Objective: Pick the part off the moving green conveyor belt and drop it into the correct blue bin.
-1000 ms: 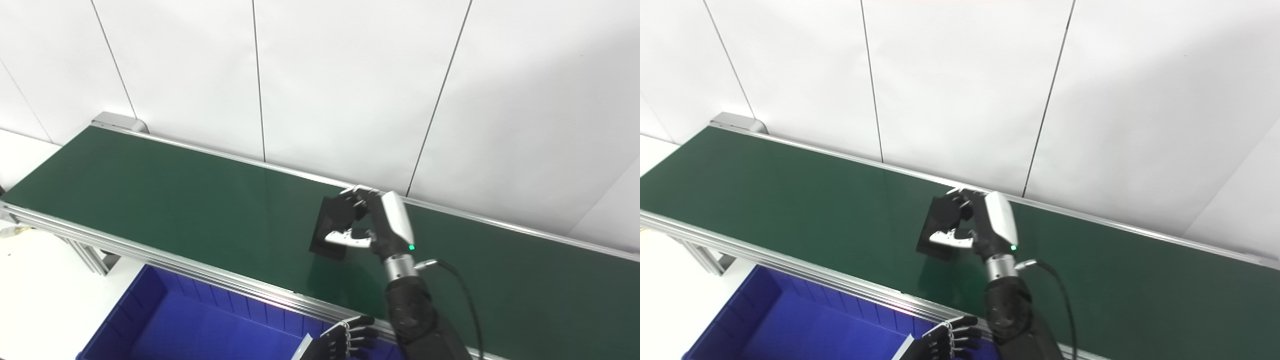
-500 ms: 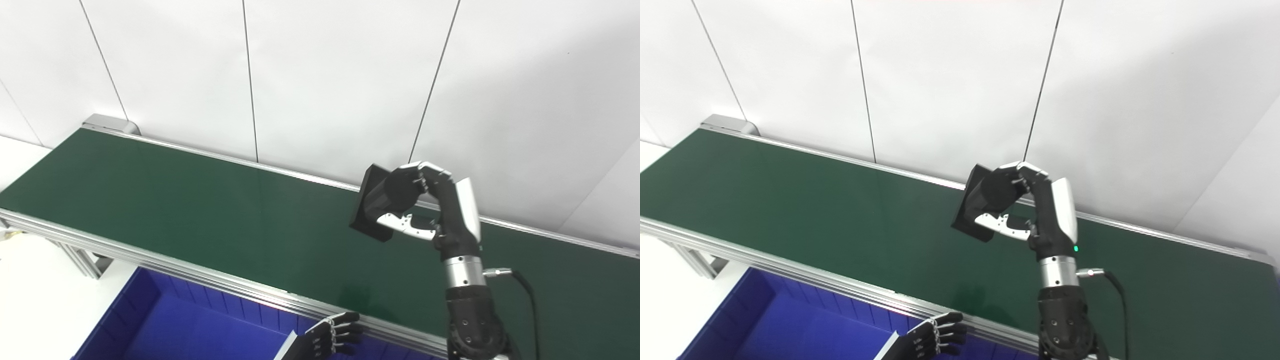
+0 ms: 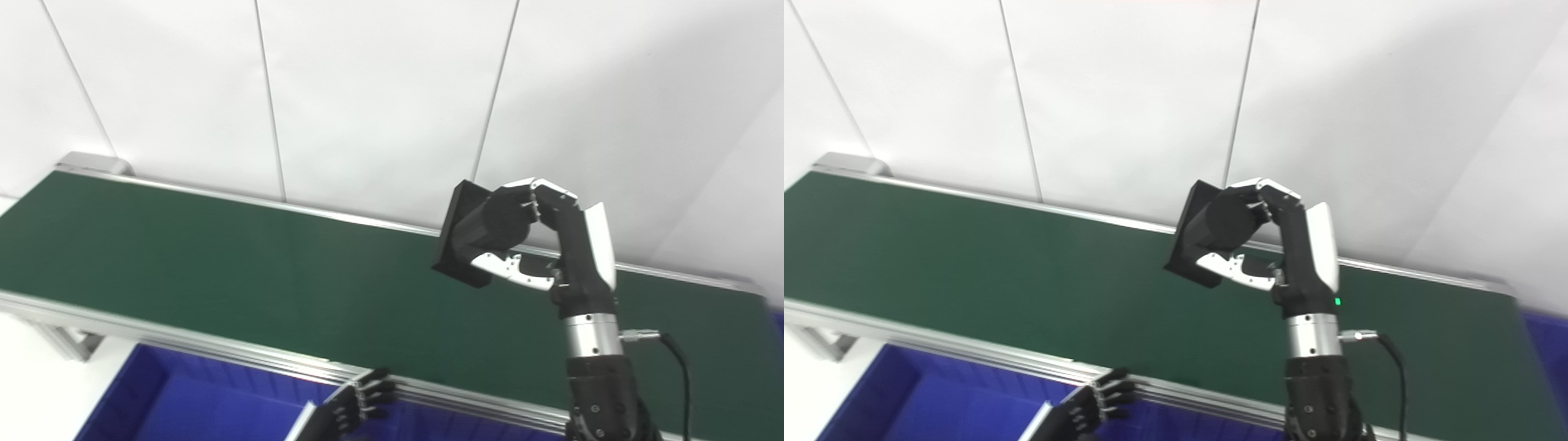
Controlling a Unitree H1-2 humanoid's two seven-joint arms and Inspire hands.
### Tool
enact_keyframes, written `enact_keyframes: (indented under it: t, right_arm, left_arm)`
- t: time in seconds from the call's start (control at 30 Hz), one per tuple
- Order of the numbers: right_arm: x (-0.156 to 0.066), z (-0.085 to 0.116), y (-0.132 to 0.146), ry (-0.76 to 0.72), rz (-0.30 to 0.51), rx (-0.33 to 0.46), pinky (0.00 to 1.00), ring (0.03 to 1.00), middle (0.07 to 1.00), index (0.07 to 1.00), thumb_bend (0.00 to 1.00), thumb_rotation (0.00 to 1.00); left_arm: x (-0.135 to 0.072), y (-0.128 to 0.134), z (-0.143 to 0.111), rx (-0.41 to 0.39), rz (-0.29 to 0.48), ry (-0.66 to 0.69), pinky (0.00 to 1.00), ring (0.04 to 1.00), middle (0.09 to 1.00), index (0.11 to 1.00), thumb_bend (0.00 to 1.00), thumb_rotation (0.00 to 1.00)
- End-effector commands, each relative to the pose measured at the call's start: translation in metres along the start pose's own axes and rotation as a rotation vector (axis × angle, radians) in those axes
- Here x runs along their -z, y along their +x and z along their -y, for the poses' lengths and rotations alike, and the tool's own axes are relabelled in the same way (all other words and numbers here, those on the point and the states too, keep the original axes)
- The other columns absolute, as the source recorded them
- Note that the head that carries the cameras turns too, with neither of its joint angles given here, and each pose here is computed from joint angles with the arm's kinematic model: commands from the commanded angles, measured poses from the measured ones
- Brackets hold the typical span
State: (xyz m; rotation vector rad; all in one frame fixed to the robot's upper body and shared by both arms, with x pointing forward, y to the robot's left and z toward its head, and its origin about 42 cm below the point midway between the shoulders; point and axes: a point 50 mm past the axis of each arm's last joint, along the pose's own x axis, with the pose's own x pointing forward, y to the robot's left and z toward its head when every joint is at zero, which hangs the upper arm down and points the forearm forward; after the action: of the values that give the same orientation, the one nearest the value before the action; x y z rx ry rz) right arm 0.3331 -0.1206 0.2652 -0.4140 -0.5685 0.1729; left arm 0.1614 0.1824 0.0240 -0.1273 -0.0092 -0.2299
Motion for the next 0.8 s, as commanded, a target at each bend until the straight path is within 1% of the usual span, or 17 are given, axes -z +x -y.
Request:
enact_keyframes:
  t: [0.0, 0.1, 0.23, 0.37, 0.5, 0.6, 0.73, 0.77]
  right_arm:
    - [-0.016, 0.010, -0.001, 0.002, 0.046, 0.036, 0.36, 0.425, 0.499, 0.510, 0.52, 0.00]
    - [-0.019, 0.017, -0.018, 0.006, 0.029, 0.051, 0.36, 0.424, 0.496, 0.513, 0.52, 0.00]
    - [-0.023, 0.021, -0.036, 0.002, 0.004, 0.060, 0.39, 0.434, 0.498, 0.504, 0.52, 0.00]
    - [-0.025, 0.025, -0.061, -0.012, -0.039, 0.076, 0.39, 0.438, 0.496, 0.502, 0.52, 0.00]
    - [-0.026, 0.028, -0.085, -0.004, -0.089, 0.099, 0.40, 0.441, 0.503, 0.495, 0.52, 0.00]
    - [-0.027, 0.027, -0.098, -0.006, -0.127, 0.110, 0.39, 0.441, 0.506, 0.493, 0.52, 0.00]
    - [-0.026, 0.021, -0.118, 0.001, -0.187, 0.116, 0.35, 0.426, 0.509, 0.500, 0.52, 0.00]
    - [-0.025, 0.019, -0.121, 0.010, -0.198, 0.118, 0.36, 0.431, 0.511, 0.496, 0.52, 0.00]
  left_arm:
    - [-0.015, 0.002, -0.006, 0.020, 0.072, 0.008, 0.75, 0.792, 0.820, 0.858, 0.80, 0.64]
    - [-0.023, 0.003, -0.012, 0.026, 0.077, 0.008, 0.75, 0.791, 0.820, 0.859, 0.78, 0.63]
    - [-0.031, 0.003, -0.019, 0.031, 0.081, 0.001, 0.74, 0.789, 0.817, 0.853, 0.75, 0.60]
    - [-0.039, 0.004, -0.026, 0.031, 0.076, -0.021, 0.73, 0.785, 0.812, 0.845, 0.79, 0.59]
    - [-0.047, 0.004, -0.029, 0.031, 0.076, -0.035, 0.73, 0.780, 0.802, 0.837, 0.79, 0.57]
    - [-0.052, 0.003, -0.031, 0.029, 0.073, -0.044, 0.73, 0.778, 0.799, 0.833, 0.80, 0.56]
    - [-0.057, 0.002, -0.032, 0.029, 0.071, -0.045, 0.73, 0.782, 0.799, 0.833, 0.80, 0.56]
    - [-0.058, 0.002, -0.032, 0.028, 0.071, -0.046, 0.73, 0.781, 0.798, 0.833, 0.80, 0.55]
